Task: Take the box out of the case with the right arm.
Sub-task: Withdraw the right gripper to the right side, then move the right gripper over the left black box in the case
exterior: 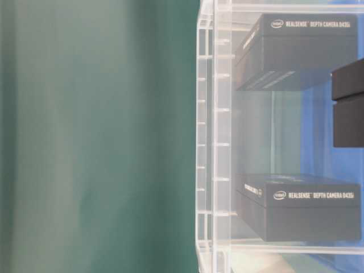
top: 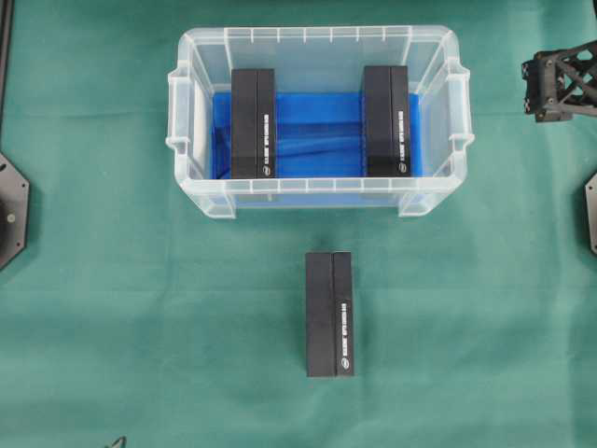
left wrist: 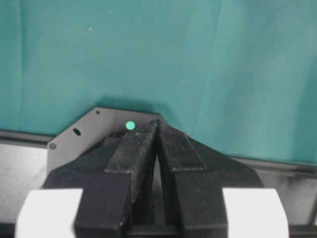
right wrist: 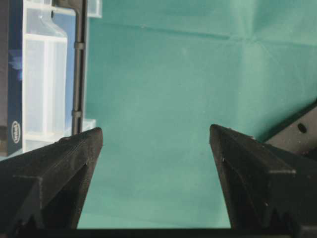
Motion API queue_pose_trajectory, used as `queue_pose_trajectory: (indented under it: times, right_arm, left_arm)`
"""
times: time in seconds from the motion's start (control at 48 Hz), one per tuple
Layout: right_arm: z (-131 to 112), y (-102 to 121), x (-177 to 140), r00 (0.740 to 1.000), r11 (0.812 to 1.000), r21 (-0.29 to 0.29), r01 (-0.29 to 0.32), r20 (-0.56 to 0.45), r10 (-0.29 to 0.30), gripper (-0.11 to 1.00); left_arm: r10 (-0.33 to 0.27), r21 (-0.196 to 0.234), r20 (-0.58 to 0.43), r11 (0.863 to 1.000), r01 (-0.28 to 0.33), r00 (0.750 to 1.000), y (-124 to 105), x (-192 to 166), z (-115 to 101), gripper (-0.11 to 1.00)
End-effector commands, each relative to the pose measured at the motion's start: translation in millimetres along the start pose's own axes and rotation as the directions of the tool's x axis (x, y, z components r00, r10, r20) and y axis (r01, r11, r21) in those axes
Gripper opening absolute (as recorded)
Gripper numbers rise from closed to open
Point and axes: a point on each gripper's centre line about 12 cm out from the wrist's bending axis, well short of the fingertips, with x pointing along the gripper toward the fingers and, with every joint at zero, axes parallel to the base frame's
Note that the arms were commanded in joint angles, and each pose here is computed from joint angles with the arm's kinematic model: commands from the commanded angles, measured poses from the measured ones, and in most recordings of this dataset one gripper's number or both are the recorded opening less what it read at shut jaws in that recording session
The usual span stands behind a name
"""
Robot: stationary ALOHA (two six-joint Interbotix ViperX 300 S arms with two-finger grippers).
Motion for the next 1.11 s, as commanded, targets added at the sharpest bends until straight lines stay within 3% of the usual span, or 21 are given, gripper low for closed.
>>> queue_pose_trajectory:
  times: [0.0,0.396,0.605,0.834,1.084]
  right_arm:
    - [2,2,-3,1.000,1.000,0.005,-0.014,0.004,0.014,0.86]
    - [2,2,-4,1.000,1.000,0.007,-0.016,0.001,0.016,0.86]
    - [2,13,-3,0.999,0.999,0.010,-0.043,-0.004,0.043,0.86]
    - [2,56,5,0.997,0.997,-0.005,-0.080,-0.012,0.080,0.86]
    - [-3,122,16,0.995,0.994,-0.032,-0.101,-0.021,0.100,0.86]
  left_arm:
    - [0.001,0.000,0.008,1.000,-0.001,1.000,-1,-1,3,0.00]
    - [0.001,0.004,0.008,1.000,-0.001,1.000,-1,-1,3,0.00]
    - [0.002,0.004,0.005,1.000,-0.002,1.000,-1,0,2,0.00]
    - [0.001,0.009,0.011,1.000,-0.001,1.000,0,-2,1,0.00]
    - [0.001,0.009,0.013,1.000,-0.001,1.000,0,-2,0,0.00]
